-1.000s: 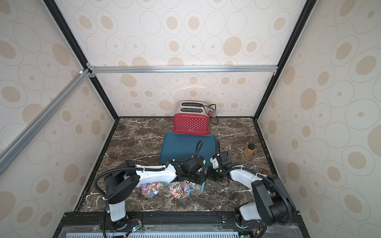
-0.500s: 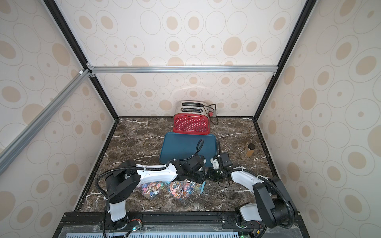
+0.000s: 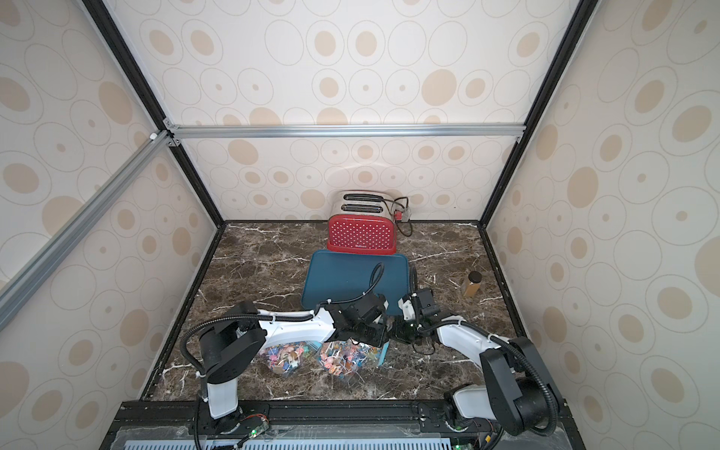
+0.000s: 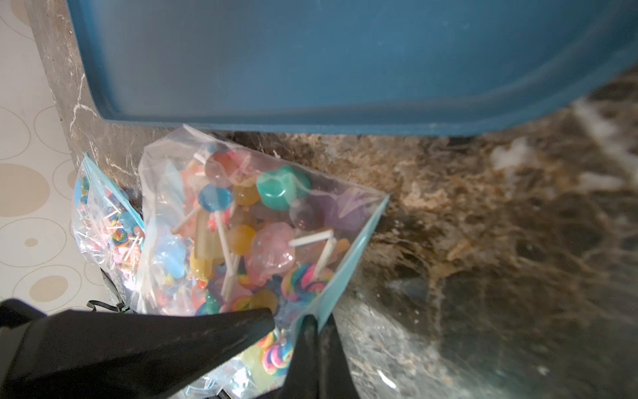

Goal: Pour candies out of the ziploc bag
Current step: Open the ziploc bag at the center of the board.

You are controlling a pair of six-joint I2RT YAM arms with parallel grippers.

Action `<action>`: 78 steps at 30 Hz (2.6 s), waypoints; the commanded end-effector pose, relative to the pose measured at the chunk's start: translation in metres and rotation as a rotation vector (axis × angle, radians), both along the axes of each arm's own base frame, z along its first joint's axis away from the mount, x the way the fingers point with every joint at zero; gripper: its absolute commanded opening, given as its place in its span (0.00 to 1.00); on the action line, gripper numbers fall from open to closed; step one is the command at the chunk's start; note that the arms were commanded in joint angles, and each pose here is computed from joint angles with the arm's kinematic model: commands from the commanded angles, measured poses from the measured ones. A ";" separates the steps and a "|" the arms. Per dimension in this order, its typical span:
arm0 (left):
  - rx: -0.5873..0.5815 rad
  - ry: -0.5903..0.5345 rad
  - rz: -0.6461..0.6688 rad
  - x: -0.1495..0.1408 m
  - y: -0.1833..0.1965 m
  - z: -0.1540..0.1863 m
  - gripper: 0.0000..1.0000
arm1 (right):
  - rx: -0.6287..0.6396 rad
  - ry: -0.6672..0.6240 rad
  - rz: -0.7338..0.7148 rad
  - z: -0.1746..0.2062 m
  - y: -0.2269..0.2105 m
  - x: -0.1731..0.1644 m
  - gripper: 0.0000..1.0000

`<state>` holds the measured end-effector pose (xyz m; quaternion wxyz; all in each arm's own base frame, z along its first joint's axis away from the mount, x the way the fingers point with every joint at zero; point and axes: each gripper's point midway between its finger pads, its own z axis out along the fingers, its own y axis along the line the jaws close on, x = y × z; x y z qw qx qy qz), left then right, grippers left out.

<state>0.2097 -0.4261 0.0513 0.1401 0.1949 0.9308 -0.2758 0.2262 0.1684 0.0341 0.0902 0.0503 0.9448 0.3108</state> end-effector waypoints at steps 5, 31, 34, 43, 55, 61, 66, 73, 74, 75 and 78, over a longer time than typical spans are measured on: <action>-0.011 0.016 -0.026 -0.002 -0.007 -0.006 0.42 | 0.039 -0.002 0.020 0.007 0.007 -0.005 0.00; 0.094 0.004 -0.087 -0.018 0.002 -0.017 0.40 | 0.049 -0.008 0.015 0.014 0.009 0.000 0.00; 0.095 -0.007 -0.080 -0.016 0.003 -0.014 0.39 | 0.045 -0.008 0.017 0.012 0.009 -0.001 0.00; 0.092 -0.038 -0.061 -0.012 0.009 -0.003 0.38 | 0.040 0.007 0.017 0.005 0.008 -0.004 0.00; 0.029 -0.038 -0.053 -0.012 0.007 0.008 0.38 | 0.031 0.015 0.021 0.000 0.007 -0.004 0.00; 0.002 -0.038 -0.025 -0.006 0.013 0.011 0.39 | 0.031 0.021 0.022 -0.002 0.007 -0.006 0.00; 0.010 -0.024 -0.025 -0.006 0.012 0.004 0.36 | 0.034 0.022 0.022 -0.002 0.007 -0.006 0.00; 0.018 -0.026 -0.018 -0.004 0.011 0.001 0.33 | 0.034 0.022 0.023 -0.002 0.007 -0.007 0.00; 0.021 -0.023 -0.018 -0.004 0.011 0.000 0.33 | 0.036 0.019 0.023 -0.001 0.007 -0.006 0.00; 0.020 -0.023 -0.020 -0.004 0.010 0.000 0.33 | 0.037 0.021 0.022 -0.001 0.007 -0.007 0.00; 0.025 -0.015 -0.024 -0.005 0.009 -0.004 0.33 | 0.040 0.017 0.022 0.000 0.007 -0.007 0.00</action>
